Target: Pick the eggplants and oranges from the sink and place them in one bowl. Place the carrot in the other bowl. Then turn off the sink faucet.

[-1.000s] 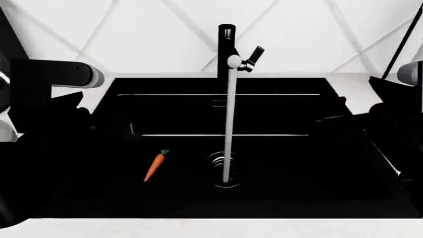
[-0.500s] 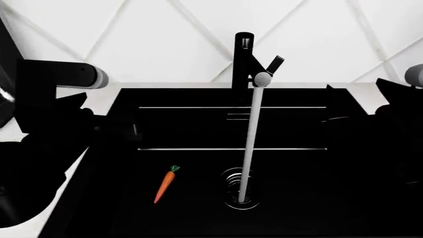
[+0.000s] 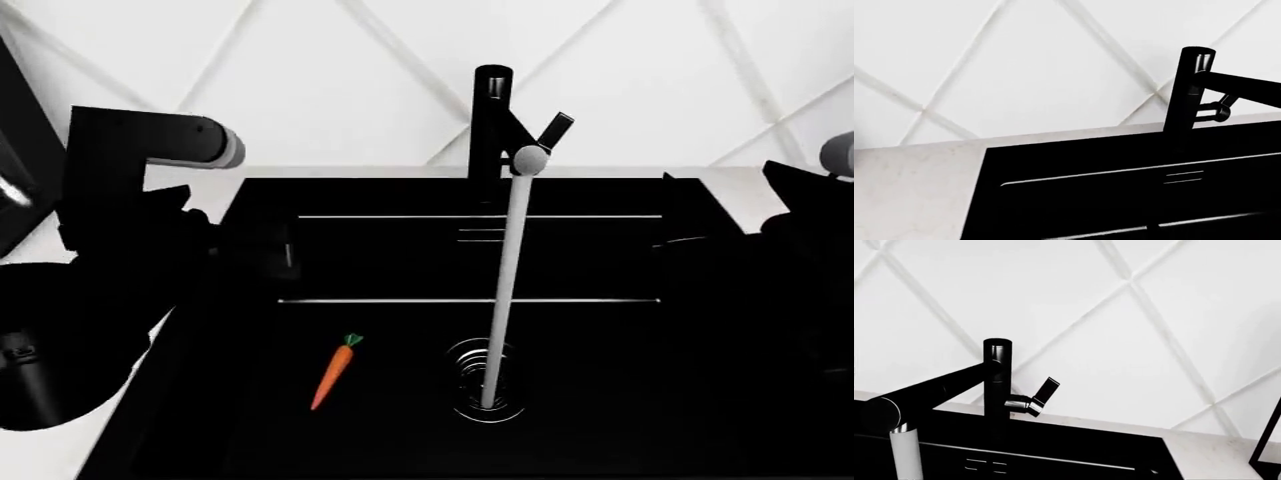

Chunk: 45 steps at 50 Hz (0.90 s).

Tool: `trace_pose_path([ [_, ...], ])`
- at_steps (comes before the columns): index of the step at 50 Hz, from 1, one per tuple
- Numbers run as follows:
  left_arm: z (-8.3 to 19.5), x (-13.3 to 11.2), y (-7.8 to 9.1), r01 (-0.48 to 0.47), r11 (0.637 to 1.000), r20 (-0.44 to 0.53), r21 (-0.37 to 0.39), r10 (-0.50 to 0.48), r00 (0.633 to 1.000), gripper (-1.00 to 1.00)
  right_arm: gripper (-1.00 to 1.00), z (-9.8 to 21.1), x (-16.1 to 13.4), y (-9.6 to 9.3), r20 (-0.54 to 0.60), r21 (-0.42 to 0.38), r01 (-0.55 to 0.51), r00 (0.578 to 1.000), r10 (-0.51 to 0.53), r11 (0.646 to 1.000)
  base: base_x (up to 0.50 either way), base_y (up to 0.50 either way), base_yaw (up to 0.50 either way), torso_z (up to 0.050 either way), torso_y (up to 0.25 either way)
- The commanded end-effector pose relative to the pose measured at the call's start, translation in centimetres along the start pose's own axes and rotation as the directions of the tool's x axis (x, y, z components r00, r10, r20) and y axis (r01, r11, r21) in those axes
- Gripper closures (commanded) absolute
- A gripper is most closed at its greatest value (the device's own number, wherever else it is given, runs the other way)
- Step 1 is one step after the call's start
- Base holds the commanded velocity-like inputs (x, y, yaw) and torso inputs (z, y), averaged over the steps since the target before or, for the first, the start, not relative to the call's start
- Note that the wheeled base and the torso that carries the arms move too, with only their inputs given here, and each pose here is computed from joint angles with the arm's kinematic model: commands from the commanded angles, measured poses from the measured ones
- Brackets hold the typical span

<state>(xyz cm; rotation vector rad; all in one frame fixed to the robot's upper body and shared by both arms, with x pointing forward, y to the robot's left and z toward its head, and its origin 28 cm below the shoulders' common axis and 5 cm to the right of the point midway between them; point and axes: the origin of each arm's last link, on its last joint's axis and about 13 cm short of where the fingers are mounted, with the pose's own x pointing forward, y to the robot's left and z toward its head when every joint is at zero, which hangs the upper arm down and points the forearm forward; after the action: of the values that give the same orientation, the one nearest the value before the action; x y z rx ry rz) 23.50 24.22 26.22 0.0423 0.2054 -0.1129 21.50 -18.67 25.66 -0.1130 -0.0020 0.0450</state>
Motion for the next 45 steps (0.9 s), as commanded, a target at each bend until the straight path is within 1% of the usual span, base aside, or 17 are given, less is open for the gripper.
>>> trace_pose_path([
  [1, 1.5, 1.5, -0.8, 0.017, 1.0, -0.165, 0.001, -0.017, 0.986, -1.0, -1.0, 0.0, 0.1, 0.0, 0.001, 0.005, -0.013, 1.0, 0.013, 1.0, 0.0, 0.0, 0.0, 0.0, 0.0],
  [4, 1.6, 2.9, -1.1, 0.028, 1.0, -0.252, -0.008, -0.03, 0.967, -1.0, -1.0, -0.1, 0.1, 0.0, -0.004, 0.006, -0.013, 1.0, 0.013, 1.0, 0.0, 0.0, 0.0, 0.0, 0.0],
  [5, 1.2, 3.8, -1.4, 0.014, 0.998, -0.312, 0.059, 0.005, 0.95, -1.0, -1.0, -0.2, 0.1, 0.0, -0.007, 0.007, -0.014, 1.0, 0.014, 1.0, 0.0, 0.0, 0.0, 0.0, 0.0],
  [6, 1.1, 4.3, -1.8, 0.042, 0.999, -0.368, 0.017, -0.033, 0.929, -1.0, -1.0, -0.3, 0.2, 0.0, -0.009, 0.006, -0.011, 1.0, 0.011, 1.0, 0.0, 0.0, 0.0, 0.0, 0.0],
  [7, 1.1, 4.5, -1.8, 0.028, 1.0, -0.391, 0.01, -0.022, 0.92, -1.0, -1.0, -0.3, 0.2, 0.0, -0.007, 0.01, -0.012, 1.0, 0.012, 1.0, 0.0, 0.0, 0.0, 0.0, 0.0],
  [8, 1.0, 4.9, -2.0, 0.053, 0.998, -0.416, 0.019, -0.041, 0.909, -1.0, -1.0, -0.4, 0.3, 0.0, -0.008, 0.01, -0.012, 1.0, 0.012, 1.0, 0.0, 0.0, 0.0, 0.0, 0.0],
  [9, 1.0, 5.4, -2.2, 0.056, 0.998, -0.45, -0.016, -0.057, 0.891, -1.0, -1.0, -0.5, 0.3, 0.0, -0.009, 0.011, -0.013, 1.0, 0.013, 1.0, 0.0, 0.0, 0.0, 0.0, 0.0],
  [10, 0.9, 5.7, -2.2, 0.054, 0.999, -0.448, 0.003, -0.047, 0.893, -1.0, -1.0, -0.5, 0.3, 0.0, -0.009, 0.013, -0.013, 1.0, 0.013, 1.0, 0.0, 0.0, 0.0, 0.0, 0.0],
  [14, 0.7, 7.2, -2.4, 0.065, 0.998, -0.498, -0.026, -0.069, 0.864, -1.0, -1.0, -1.0, 0.2, -0.2, -0.019, 0.018, -0.008, 1.0, 0.009, 1.0, 0.0, 0.0, 0.0, 0.0, 0.0],
  [17, 0.7, 7.8, -2.5, 0.07, 0.997, -0.512, -0.033, -0.077, 0.856, -1.0, -1.0, -1.2, 0.3, -0.2, -0.027, 0.02, -0.006, 1.0, 0.007, 1.0, 0.0, 0.0, 0.0, 0.0, 0.0],
  [28, 1.1, 11.0, -3.2, 0.087, 0.995, -0.52, -0.046, -0.099, 0.848, -1.0, -1.0, -1.8, 0.1, -0.3, -0.048, 0.026, -0.001, 0.999, 0.003, 1.0, 0.0, 0.0, 0.0, 0.0, 0.0],
  [33, 0.1, 12.1, -3.6, 0.088, 0.996, -0.554, -0.017, -0.083, 0.829, -1.0, -1.0, -0.7, 0.2, -0.6, -0.029, 0.021, 0.006, 1.0, -0.005, 1.0, 0.0, 0.0, 0.0, 0.0, 0.0],
  [34, -0.5, 12.5, -3.5, 0.083, 0.996, -0.577, 0.037, -0.047, 0.815, -1.0, -1.0, -0.8, 0.2, -0.6, -0.03, 0.022, 0.006, 1.0, -0.005, 1.0, 0.0, 0.0, 0.0, 0.0, 0.0],
  [38, -1.3, 13.7, -3.2, 0.053, 0.998, -0.601, -0.025, -0.058, 0.797, -1.0, -1.0, -1.4, 0.0, -0.5, -0.045, 0.027, 0.003, 0.999, -0.002, 1.0, 0.0, 0.0, 0.0, 0.0, 0.0],
  [39, -1.6, 14.3, -3.2, 0.05, 0.998, -0.62, -0.048, -0.069, 0.782, -1.0, -1.0, -1.6, 0.0, -0.5, -0.05, 0.028, 0.005, 0.999, -0.003, 1.0, 0.0, 0.0, 0.0, 0.0, 0.0],
  [42, -2.4, 15.5, -3.7, 0.043, 0.997, -0.632, -0.071, -0.078, 0.771, -1.0, -1.0, -1.8, 0.1, -0.2, -0.049, 0.045, 0.003, 0.999, 0.0, 0.999, 0.0, 0.0, 0.0, 0.0, 0.0],
  [45, -4.3, 16.1, -3.7, 0.032, 0.998, -0.654, -0.055, -0.06, 0.754, -1.0, -1.0, -1.9, -0.2, -0.1, -0.06, 0.041, -0.007, 0.998, 0.009, 0.999, 0.0, 0.0, 0.0, 0.0, 0.0],
])
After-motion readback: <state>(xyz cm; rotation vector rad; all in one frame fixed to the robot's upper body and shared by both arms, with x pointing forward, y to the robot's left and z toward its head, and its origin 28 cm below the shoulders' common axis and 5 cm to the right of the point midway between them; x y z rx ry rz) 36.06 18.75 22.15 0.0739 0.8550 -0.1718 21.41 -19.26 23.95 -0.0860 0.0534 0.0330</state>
